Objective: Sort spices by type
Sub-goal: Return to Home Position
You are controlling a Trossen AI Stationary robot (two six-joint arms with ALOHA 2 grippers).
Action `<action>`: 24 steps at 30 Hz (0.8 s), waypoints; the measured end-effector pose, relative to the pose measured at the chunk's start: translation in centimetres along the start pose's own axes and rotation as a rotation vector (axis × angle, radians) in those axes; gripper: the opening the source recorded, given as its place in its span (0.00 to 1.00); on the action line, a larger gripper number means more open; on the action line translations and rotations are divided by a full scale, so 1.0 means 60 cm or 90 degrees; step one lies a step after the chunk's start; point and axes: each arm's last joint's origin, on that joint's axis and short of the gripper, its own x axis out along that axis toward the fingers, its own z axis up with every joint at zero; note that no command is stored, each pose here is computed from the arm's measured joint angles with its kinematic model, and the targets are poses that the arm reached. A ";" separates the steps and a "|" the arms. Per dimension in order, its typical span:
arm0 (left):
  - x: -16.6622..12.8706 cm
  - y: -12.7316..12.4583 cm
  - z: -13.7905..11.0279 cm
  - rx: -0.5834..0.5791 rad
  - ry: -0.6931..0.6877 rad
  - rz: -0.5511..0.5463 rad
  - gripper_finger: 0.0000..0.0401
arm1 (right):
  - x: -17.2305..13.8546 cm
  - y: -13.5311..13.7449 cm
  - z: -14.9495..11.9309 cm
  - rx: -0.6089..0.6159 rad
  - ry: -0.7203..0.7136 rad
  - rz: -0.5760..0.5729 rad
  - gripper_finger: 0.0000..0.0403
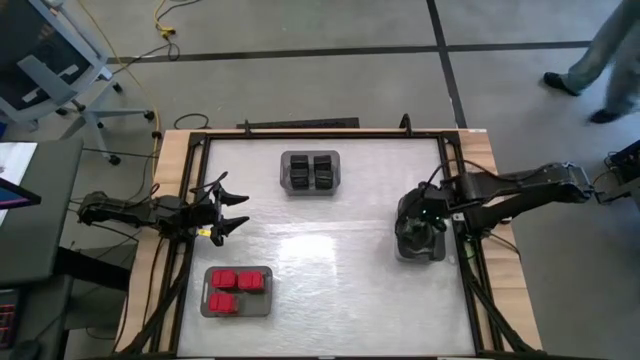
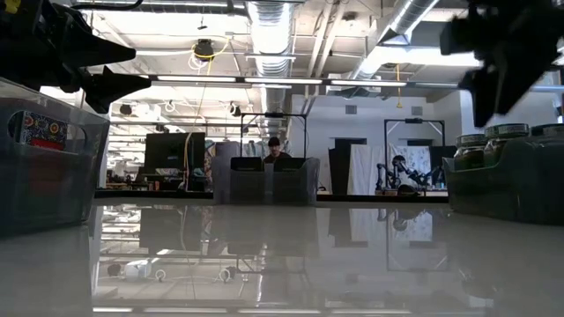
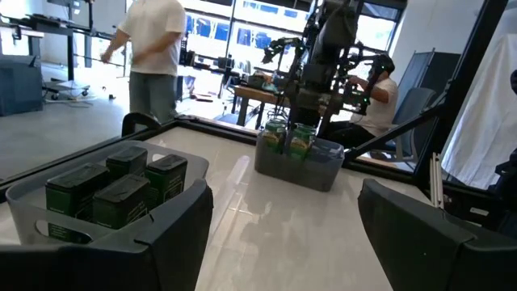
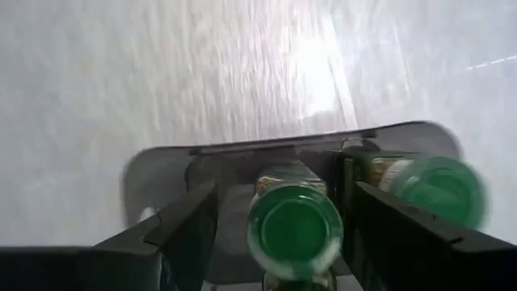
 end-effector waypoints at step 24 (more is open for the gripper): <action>0.000 0.000 0.000 0.000 0.000 0.000 0.74 | -0.107 0.058 0.033 -0.011 -0.170 0.093 0.27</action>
